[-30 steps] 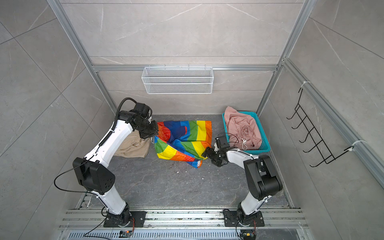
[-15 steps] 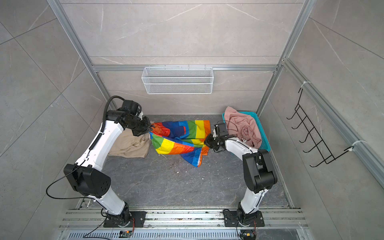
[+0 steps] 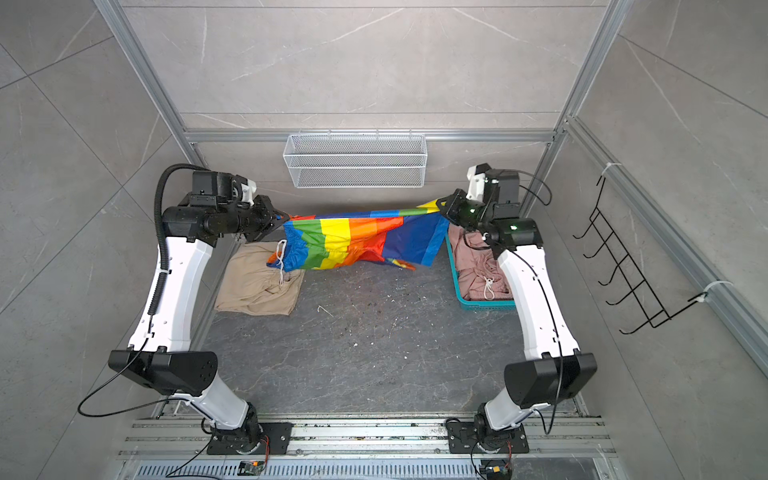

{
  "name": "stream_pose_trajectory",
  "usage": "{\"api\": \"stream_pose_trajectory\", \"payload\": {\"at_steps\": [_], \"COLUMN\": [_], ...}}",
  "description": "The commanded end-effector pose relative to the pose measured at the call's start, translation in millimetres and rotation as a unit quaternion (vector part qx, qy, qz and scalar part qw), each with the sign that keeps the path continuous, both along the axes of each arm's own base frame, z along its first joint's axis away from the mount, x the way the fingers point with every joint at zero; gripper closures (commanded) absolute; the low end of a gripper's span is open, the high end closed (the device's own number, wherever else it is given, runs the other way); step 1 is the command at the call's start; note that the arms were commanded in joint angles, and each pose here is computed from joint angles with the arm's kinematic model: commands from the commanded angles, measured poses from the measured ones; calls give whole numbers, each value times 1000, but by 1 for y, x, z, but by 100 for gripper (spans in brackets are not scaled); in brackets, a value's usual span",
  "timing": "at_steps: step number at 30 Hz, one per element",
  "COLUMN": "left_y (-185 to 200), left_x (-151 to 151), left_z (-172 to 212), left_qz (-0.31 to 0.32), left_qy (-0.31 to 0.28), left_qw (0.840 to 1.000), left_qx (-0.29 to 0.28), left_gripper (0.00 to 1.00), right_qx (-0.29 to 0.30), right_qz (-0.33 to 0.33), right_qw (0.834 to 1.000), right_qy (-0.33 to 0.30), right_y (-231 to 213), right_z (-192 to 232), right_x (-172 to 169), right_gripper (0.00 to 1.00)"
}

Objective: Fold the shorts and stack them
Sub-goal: 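Lift the rainbow shorts high between both grippers, stretching them out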

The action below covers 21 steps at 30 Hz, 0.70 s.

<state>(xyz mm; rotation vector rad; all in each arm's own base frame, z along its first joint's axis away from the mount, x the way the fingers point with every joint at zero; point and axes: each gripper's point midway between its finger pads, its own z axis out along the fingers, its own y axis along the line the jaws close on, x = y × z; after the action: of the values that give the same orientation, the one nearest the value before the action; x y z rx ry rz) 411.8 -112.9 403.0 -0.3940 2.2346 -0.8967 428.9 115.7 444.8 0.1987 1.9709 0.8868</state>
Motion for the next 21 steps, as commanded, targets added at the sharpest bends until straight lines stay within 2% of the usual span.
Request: {"api": "stream_pose_trajectory", "payload": {"at_steps": [1,7,11,14,16,21], "left_y": [23,21,15,12,12,16], "left_x": [-36,-84,-98,-91,-80,-39], "left_z": [81,153,172,166,154,103], "left_qz": [47,44,36,30,32,43], "left_qy": [-123,-214,-226,-211,-196,-128], "left_qw": [991,973,965,967,970,982], "left_qx": [-21,-80,-130,-143,-139,-133], "left_gripper": [100,100,100,100,100,100], "right_qx": [-36,-35,-52,-65,-63,-45], "right_qz": [-31,-20,-48,-66,-74,-71], "right_qw": [994,968,956,958,966,989], "right_qy": [-102,-246,-284,-272,-238,-122], "right_y": [-28,-28,-39,-45,-50,-56], "right_z": [76,172,205,207,193,117], "right_x": [-56,-136,-156,-139,-111,-22], "right_gripper": [100,100,100,100,100,100]}}
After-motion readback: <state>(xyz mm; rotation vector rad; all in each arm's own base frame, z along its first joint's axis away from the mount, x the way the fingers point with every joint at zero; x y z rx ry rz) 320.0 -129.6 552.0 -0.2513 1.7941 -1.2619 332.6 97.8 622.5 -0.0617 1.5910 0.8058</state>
